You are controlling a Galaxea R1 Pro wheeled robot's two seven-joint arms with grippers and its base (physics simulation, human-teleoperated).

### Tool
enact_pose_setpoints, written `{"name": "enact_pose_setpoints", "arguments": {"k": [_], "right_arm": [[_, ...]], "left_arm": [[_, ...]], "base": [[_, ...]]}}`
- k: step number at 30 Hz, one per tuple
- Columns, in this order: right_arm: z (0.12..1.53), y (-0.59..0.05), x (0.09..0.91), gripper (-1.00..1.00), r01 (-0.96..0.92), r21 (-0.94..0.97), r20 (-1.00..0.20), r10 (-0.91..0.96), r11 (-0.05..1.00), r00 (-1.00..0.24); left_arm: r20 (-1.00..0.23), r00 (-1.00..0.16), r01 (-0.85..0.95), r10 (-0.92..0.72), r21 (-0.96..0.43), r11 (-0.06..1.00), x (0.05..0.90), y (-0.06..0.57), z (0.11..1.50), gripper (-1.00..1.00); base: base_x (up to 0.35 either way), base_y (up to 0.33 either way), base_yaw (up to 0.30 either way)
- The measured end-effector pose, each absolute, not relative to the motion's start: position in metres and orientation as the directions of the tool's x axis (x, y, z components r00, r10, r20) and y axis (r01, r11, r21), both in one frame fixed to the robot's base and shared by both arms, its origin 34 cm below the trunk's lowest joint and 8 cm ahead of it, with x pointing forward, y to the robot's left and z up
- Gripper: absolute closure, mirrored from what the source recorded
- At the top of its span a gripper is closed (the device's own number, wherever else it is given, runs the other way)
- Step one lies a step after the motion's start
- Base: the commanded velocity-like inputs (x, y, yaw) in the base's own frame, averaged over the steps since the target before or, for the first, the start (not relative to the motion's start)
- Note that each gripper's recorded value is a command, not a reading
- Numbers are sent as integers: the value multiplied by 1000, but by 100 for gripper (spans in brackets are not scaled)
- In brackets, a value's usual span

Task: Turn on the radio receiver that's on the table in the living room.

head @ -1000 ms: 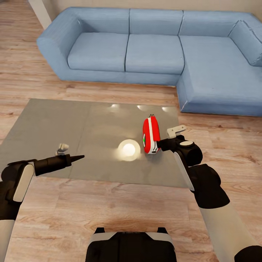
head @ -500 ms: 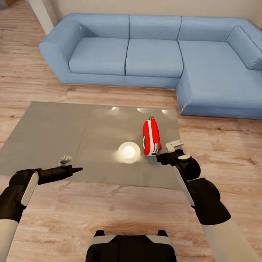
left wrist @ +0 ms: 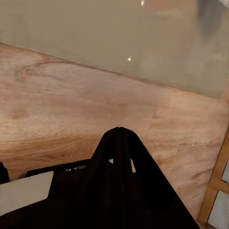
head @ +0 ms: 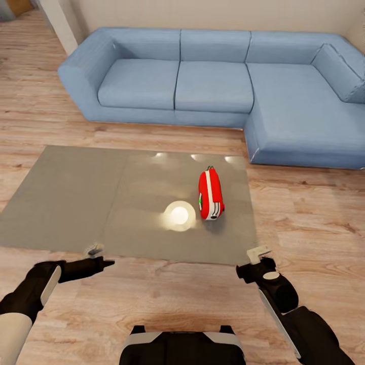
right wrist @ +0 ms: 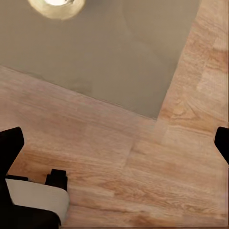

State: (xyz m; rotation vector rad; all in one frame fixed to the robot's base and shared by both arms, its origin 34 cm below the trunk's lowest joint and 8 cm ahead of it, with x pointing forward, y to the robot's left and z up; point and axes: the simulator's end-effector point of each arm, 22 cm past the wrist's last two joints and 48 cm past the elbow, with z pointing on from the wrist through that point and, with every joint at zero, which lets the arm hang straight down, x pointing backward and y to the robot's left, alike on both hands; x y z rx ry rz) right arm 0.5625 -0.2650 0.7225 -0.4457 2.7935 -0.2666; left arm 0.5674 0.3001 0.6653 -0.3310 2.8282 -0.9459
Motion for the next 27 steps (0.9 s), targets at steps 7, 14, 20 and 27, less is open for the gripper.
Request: {"name": "enact_pose_setpoints", "arguments": {"k": [7,14,20,27], "right_arm": [[710,-280,500,-100,-292,-242,-201,-342,925,-918],[700,-289,410,-100,-314,-230,-130,-349,921,-928],[674,-300,305,-100,-319,-193,-37,-332,928,-943],[648,-314,199,-100,-216,-144,55,-210,966,-976]], "left_arm": [[-4,-960,-224,-278,-581,783,512,309,630,100],[96,-965,-255,-243,-541,802,415,304,597,100],[98,-972,-234,-214,-520,821,360,299,589,100],[124,-982,-182,-139,-492,851,324,276,581,100]], "base": [[0,0,0],[0,0,0],[0,0,0],[0,0,0]]}}
